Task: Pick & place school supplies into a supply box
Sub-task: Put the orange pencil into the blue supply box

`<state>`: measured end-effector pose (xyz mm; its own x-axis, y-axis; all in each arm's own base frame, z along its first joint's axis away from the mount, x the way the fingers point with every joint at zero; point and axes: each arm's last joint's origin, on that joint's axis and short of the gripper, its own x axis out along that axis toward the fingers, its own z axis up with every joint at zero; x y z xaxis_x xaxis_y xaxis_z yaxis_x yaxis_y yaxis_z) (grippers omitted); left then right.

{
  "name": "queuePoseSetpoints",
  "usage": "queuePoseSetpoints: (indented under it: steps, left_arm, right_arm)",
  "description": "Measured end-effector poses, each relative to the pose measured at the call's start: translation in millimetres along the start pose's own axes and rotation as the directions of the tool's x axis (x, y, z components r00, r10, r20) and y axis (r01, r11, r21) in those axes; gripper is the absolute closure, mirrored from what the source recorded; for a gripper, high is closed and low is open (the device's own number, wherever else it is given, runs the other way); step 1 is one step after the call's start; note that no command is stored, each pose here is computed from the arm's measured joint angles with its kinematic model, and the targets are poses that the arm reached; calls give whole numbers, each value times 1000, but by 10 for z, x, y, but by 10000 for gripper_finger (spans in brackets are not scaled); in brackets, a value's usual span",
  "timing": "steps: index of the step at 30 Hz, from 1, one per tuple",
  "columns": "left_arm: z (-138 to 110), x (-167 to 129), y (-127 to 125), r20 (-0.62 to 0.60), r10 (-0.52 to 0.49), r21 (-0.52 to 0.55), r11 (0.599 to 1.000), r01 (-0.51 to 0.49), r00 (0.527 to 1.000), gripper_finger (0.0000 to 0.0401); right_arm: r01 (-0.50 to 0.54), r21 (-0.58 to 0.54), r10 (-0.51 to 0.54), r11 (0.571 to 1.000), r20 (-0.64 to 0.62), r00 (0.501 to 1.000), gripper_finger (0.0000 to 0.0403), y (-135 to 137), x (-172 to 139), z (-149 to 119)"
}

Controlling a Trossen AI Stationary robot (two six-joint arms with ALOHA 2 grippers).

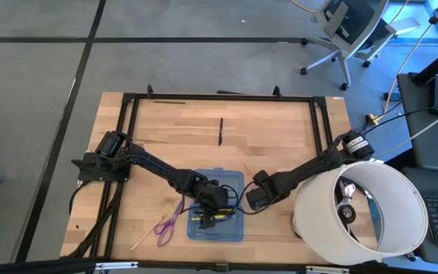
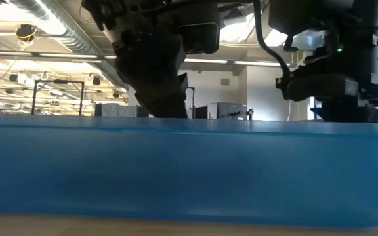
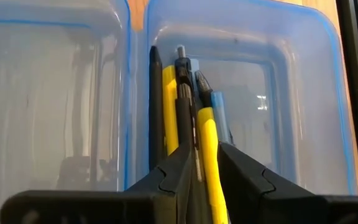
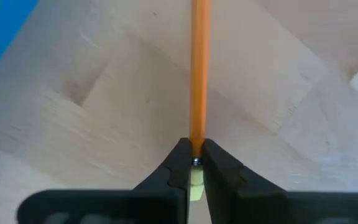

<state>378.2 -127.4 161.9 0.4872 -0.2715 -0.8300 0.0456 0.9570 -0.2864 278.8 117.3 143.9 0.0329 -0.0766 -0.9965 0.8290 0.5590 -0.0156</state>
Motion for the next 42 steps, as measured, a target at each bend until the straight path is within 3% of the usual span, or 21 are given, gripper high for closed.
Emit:
queuePoseSetpoints:
  steps: [10,15,19,22,25,28,32,38,42]
  left_arm:
    - [-77,-133,36,-100,40,30,999,-37,994,326]
    - [-85,-379,49,-128,74,39,997,-70,989,326]
    - [-61,-621,41,-110,80,55,996,-75,991,326]
    - [-62,-824,17,-98,76,94,993,-67,992,326]
    - [-83,-1062,0,-90,75,113,992,-64,993,326]
    - [-107,-1331,-11,-61,77,102,992,-70,995,326]
    - [-166,-1706,-36,-9,62,71,996,-61,998,326]
    - [-320,-2301,-81,108,8,-7,1000,-7,994,326]
    - [-420,-2616,-84,214,23,-44,999,-14,977,326]
  right_arm:
    - [-44,-17,45,999,15,999,371,-13,-75,116]
    - [-74,-17,75,997,76,994,371,-46,-184,190]
    - [-173,-66,180,983,129,975,370,-3,-287,270]
    - [-313,-199,349,929,180,920,370,134,-381,326]
    - [-439,-322,520,839,234,821,370,305,-482,380]
    - [-505,-426,636,751,259,727,370,429,-551,415]
    - [-519,-556,720,649,230,655,370,520,-590,426]
    - [-558,-590,738,583,99,667,370,586,-445,380]
    - [-613,-605,762,509,-16,648,370,685,-315,291]
